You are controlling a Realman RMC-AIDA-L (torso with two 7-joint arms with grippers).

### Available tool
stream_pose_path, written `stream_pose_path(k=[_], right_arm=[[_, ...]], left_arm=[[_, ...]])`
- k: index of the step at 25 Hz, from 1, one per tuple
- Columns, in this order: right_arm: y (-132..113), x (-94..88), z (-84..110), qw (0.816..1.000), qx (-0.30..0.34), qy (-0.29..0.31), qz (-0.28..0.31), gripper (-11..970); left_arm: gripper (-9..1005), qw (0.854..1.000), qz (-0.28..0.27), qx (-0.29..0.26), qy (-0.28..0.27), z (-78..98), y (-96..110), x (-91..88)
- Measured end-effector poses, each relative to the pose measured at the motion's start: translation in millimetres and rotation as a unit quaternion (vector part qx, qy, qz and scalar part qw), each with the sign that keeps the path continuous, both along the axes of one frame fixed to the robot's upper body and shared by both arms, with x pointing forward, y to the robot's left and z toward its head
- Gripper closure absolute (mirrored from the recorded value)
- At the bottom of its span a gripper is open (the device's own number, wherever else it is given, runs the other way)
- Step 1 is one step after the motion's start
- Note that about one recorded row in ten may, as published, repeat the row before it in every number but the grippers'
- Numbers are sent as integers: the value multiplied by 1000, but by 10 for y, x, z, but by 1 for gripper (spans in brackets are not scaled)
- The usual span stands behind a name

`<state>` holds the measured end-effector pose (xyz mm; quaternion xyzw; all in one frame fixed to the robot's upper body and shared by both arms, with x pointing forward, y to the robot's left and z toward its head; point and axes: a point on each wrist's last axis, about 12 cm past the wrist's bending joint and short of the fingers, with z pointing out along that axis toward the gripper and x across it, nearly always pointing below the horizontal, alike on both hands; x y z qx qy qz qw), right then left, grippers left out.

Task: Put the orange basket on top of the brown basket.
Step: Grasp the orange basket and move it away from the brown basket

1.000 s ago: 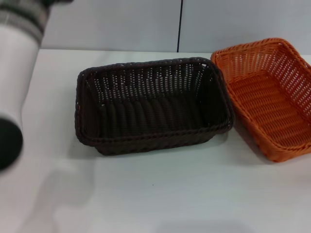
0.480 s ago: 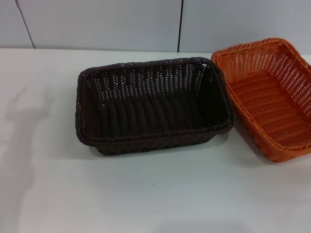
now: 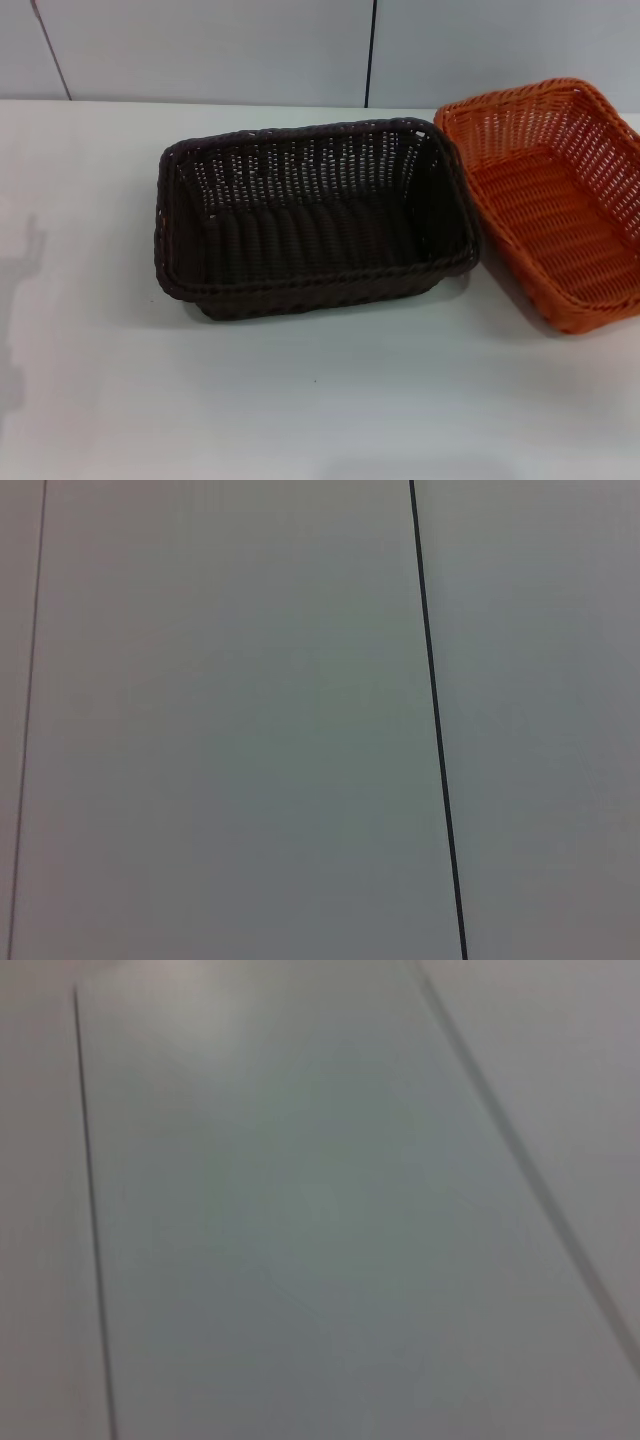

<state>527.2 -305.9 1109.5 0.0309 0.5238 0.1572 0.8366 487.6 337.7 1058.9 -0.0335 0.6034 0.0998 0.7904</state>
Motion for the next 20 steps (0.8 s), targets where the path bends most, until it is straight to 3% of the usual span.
stream_pose_path(k=[2, 3, 4, 7, 8, 10, 14, 20], right_arm=[[40, 180, 146, 999, -12, 34, 20, 138], [103, 320, 312, 997, -25, 61, 34, 138], [103, 320, 312, 997, -25, 61, 34, 138], [262, 485, 625, 989, -64, 122, 48, 138], [358, 554, 814, 980, -89, 174, 46, 139], [397, 574, 887, 975, -100, 194, 44, 139], [488, 595, 1171, 947, -150, 284, 30, 139], [597, 354, 1378, 880, -280, 383, 35, 139]], left_arm=[[248, 1000, -1, 1, 2, 0, -10, 15], [248, 1000, -1, 2, 3, -1, -13, 25], [248, 1000, -3, 4, 4, -1, -20, 37], [248, 1000, -2, 6, 8, -13, -16, 58], [248, 1000, 1, 7, 10, -20, -4, 72], [248, 1000, 6, 8, 15, -35, 11, 90], [248, 1000, 7, 10, 22, -59, 15, 110], [248, 999, 11, 13, 42, -105, 38, 195]])
